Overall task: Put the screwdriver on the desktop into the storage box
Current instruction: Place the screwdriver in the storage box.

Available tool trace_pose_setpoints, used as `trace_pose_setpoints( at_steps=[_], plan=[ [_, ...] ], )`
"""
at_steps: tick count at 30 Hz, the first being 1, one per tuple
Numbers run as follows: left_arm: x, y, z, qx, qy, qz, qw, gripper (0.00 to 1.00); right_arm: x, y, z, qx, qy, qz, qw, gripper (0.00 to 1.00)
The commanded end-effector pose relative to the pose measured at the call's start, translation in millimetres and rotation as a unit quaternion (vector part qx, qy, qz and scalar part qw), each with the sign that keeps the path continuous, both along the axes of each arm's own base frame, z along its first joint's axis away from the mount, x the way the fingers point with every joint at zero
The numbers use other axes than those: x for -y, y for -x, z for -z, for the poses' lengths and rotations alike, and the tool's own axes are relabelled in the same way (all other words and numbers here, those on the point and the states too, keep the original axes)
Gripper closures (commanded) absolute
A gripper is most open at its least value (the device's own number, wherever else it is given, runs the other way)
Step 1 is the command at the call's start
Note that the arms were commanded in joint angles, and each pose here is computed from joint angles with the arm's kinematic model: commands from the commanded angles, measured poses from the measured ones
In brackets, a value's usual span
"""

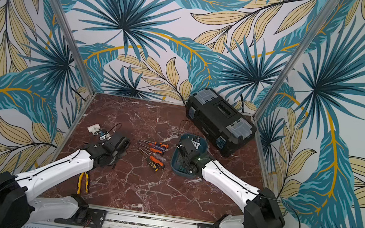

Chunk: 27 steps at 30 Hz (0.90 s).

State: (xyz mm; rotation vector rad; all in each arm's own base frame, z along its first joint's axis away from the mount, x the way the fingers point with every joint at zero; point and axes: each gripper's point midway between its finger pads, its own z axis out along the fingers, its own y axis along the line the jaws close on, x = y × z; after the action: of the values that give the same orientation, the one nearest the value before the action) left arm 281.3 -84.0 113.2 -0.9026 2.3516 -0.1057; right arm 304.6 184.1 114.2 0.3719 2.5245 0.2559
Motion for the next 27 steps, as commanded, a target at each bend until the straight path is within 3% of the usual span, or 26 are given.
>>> trace_pose_setpoints(
  at_steps=[1,7,8,11,16,27],
  plan=[
    [17,-8,-10,0.006,0.039,0.016,0.999,0.45,-15,-13,8,-0.011,-0.047,0.035,0.998,0.99],
    [31,-5,0,-0.002,0.078,0.028,0.997,0.45,-23,-23,30,-0.040,-0.052,0.037,0.997,0.97],
    [36,-5,4,-0.006,0.089,0.034,0.995,0.45,-26,-24,32,-0.043,-0.055,0.029,0.997,0.92],
    [52,-4,16,-0.024,0.118,0.054,0.991,0.45,-33,-27,36,-0.050,-0.058,0.012,0.997,0.62],
    [81,-3,29,-0.056,0.145,0.089,0.984,0.44,-31,-28,27,-0.038,-0.057,0.005,0.998,0.42],
    [143,2,43,-0.103,0.171,0.149,0.969,0.42,19,-11,-17,0.053,-0.013,0.030,0.998,0.39]
  ],
)
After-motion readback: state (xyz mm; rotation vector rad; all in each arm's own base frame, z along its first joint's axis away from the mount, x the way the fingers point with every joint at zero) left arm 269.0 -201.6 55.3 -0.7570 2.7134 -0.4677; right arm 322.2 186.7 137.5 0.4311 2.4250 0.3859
